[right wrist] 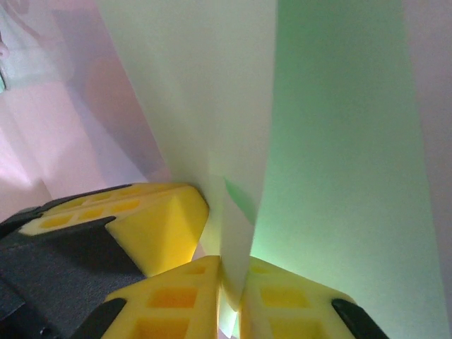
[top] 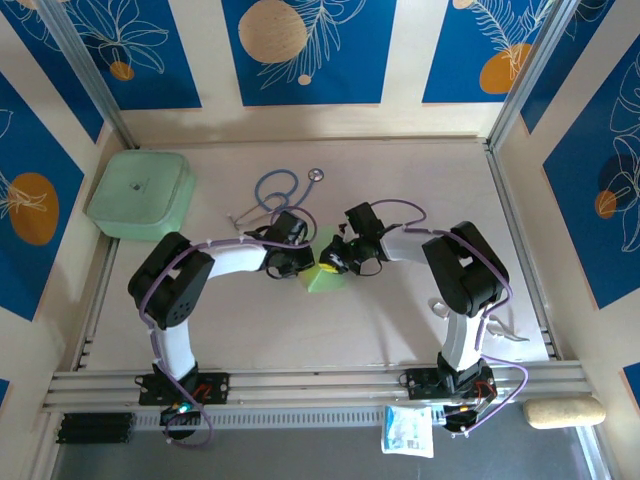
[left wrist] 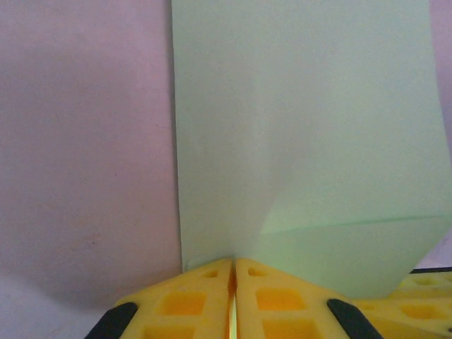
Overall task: Fold a paper plane with a square sheet of paper (pick it up from the middle)
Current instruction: Turn over the paper at the center of the table.
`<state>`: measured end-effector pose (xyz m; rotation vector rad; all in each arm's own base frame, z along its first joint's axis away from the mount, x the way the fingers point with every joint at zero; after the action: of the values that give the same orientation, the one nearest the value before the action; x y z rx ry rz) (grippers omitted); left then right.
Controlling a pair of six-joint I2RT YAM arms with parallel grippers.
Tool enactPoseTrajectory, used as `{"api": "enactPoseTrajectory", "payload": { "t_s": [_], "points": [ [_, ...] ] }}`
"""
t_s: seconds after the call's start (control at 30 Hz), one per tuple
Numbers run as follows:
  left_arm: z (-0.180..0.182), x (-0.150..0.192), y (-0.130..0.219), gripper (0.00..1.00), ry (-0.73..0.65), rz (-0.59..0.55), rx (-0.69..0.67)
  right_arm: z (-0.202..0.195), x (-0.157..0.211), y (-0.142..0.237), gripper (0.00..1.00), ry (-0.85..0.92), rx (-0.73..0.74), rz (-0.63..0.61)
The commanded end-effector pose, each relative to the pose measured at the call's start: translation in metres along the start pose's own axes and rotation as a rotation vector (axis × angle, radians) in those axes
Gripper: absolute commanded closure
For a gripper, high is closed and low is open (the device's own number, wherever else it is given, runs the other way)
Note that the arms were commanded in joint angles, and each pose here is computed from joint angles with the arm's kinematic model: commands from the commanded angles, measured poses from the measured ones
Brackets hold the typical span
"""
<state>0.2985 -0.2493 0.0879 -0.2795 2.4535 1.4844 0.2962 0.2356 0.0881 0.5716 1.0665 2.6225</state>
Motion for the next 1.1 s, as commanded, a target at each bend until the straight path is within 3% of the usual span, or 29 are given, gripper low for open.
{"api": "enactPoseTrajectory", "payload": {
  "t_s": [0.0,0.23,0.43,0.73,0.93,1.07],
  "points": [
    [0.011,0.002,0.007,0.87,0.016,0.054,0.009,-0.004,0.005,-0.006,0.88,0.023,0.016,0.021],
    [0.011,-0.018,0.047,0.76,0.056,-0.029,0.125,0.006,0.002,0.0,0.93,0.053,-0.006,-0.004],
    [0.027,-0.012,0.076,0.49,0.182,-0.128,0.273,0.032,0.002,0.03,0.95,0.129,-0.118,-0.016],
    [0.013,0.003,0.106,0.06,0.225,-0.221,0.502,0.074,0.006,0.078,0.94,0.217,-0.358,0.092],
    [-0.011,-0.001,0.12,0.01,0.177,-0.235,0.603,0.087,0.012,0.089,0.94,0.25,-0.429,0.153],
    [-0.019,-0.006,0.123,0.09,0.161,-0.236,0.634,0.088,0.013,0.091,0.94,0.254,-0.449,0.183]
  ]
}}
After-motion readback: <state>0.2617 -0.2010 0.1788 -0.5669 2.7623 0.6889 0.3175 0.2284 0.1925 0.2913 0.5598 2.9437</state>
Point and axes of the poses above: each hand's point on the last joint's axis, 136 mm out from that joint toward the fingers, its own y axis back along the fingers, its own z axis along the line the jaws close on, x = y × z, the point moved 8 cm from there along y, back along the fingers, and after that the axes turned 15 degrees about -y, right-handed, at the moved point
